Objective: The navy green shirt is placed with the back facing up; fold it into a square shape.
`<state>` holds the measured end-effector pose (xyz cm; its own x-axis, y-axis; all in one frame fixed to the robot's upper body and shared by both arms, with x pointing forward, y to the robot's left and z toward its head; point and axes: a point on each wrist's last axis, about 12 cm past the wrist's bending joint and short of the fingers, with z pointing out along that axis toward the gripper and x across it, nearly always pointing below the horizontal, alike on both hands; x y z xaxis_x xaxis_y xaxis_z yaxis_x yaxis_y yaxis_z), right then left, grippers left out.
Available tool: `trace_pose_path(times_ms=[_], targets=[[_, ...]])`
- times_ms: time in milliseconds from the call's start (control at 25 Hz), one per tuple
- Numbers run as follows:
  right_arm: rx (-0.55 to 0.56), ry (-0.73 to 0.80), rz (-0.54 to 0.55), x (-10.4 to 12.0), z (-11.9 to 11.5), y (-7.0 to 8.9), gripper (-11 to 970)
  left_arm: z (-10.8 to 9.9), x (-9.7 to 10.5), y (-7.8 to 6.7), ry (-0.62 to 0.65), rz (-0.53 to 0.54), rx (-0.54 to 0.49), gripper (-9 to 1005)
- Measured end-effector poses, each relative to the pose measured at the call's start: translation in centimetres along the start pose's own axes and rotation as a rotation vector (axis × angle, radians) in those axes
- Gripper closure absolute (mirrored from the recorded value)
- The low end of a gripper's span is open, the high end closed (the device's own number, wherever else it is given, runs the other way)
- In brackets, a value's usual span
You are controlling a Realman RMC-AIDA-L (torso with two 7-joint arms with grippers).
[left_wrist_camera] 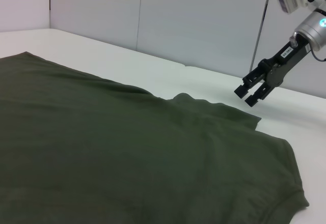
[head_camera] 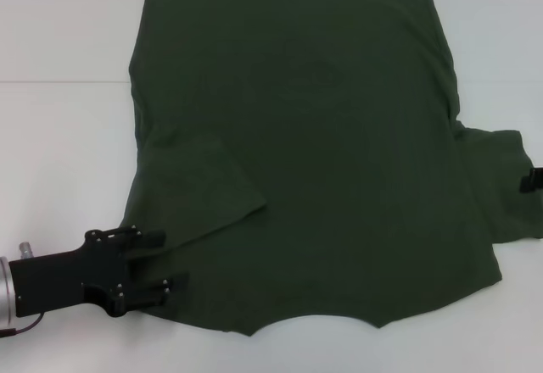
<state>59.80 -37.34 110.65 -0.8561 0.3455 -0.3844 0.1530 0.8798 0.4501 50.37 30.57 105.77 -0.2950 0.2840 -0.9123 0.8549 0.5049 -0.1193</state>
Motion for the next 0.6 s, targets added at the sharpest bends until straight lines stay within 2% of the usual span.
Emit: trace_pose_path(times_ms=[600], targets=[[-0.006,0.008,0.010,0.6,1.9,0.5,52,0.3,-0.4,0.1,-0.005,0.001,0.006,248]])
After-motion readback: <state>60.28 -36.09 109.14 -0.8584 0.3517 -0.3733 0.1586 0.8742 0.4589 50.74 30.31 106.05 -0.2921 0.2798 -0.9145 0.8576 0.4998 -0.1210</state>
